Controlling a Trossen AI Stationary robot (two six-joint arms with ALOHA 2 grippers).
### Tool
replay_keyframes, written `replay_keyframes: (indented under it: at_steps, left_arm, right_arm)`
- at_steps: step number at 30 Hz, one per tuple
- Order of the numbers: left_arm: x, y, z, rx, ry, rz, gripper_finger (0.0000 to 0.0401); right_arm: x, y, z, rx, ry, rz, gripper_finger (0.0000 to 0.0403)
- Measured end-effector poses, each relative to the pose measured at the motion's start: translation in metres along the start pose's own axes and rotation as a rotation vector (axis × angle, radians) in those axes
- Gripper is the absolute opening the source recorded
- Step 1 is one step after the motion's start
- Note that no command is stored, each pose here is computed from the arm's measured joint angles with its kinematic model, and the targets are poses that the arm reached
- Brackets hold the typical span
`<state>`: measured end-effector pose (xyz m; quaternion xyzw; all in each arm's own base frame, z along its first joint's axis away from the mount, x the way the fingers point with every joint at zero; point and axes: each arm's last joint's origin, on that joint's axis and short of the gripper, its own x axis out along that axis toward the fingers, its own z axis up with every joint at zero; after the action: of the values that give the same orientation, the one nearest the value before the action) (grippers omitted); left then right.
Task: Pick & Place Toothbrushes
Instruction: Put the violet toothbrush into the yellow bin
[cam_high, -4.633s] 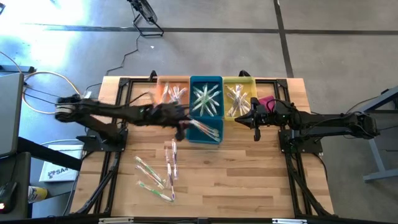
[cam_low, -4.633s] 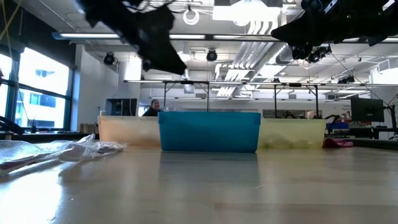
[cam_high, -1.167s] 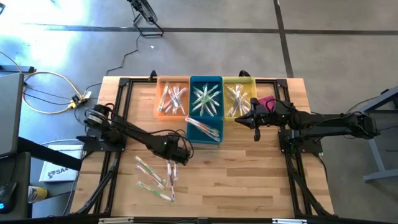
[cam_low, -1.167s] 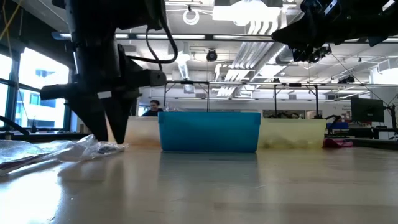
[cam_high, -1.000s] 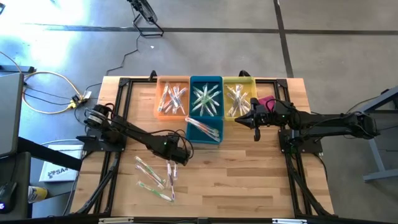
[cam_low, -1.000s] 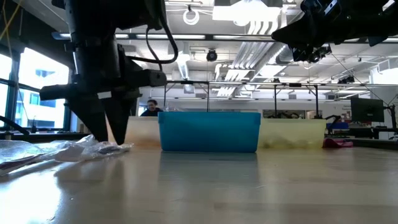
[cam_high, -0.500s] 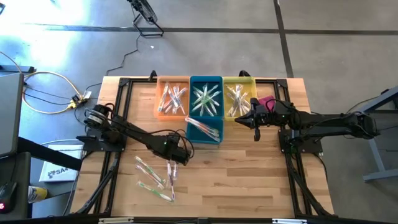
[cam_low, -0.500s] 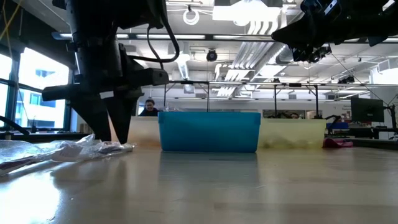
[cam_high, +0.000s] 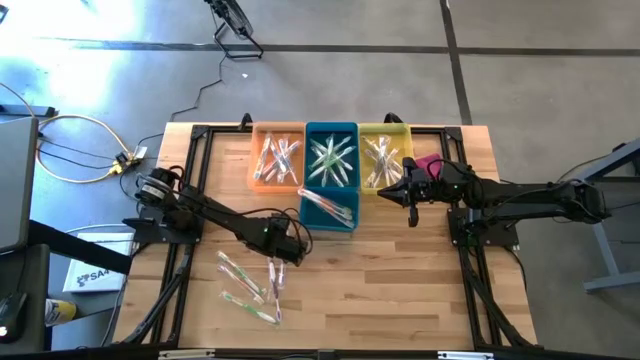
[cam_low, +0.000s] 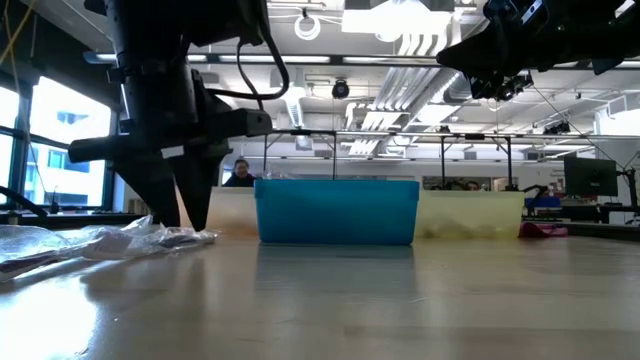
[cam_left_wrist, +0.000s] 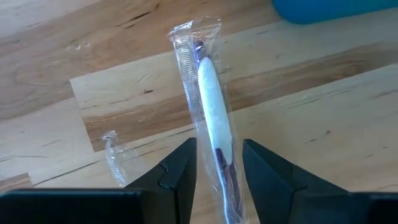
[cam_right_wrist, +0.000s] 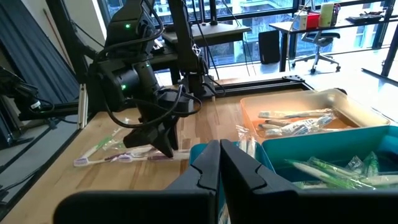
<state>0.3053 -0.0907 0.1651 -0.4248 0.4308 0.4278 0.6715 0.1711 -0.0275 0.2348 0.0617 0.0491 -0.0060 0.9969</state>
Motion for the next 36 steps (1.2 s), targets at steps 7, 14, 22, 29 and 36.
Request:
replay_keyframes:
  at_steps: [7,14,22,29,36]
  left_arm:
    - [0.000,-0.001,0.000,-0.002,0.000,-0.008,0.0127]
    - [0.000,-0.001,0.000,-0.002,0.000,-0.007,0.0127]
    - [0.000,-0.001,0.000,-0.002,0.001,-0.007,0.0127]
    - [0.003,-0.001,-0.001,-0.001,-0.011,-0.004,0.0127]
    - [0.012,-0.004,-0.004,0.000,-0.002,-0.003,0.0127]
  right_arm:
    - [0.000,0.000,0.000,0.000,0.000,0.000,0.0004]
    - [0.000,0.000,0.000,0.000,0.000,0.000,0.0004]
    - [0.000,0.000,0.000,0.000,0.000,0.000,0.0004]
    - [0.000,0.000,0.000,0.000,0.000,0.000,0.0004]
    - [0.000,0.000,0.000,0.000,0.002,-0.001,0.0004]
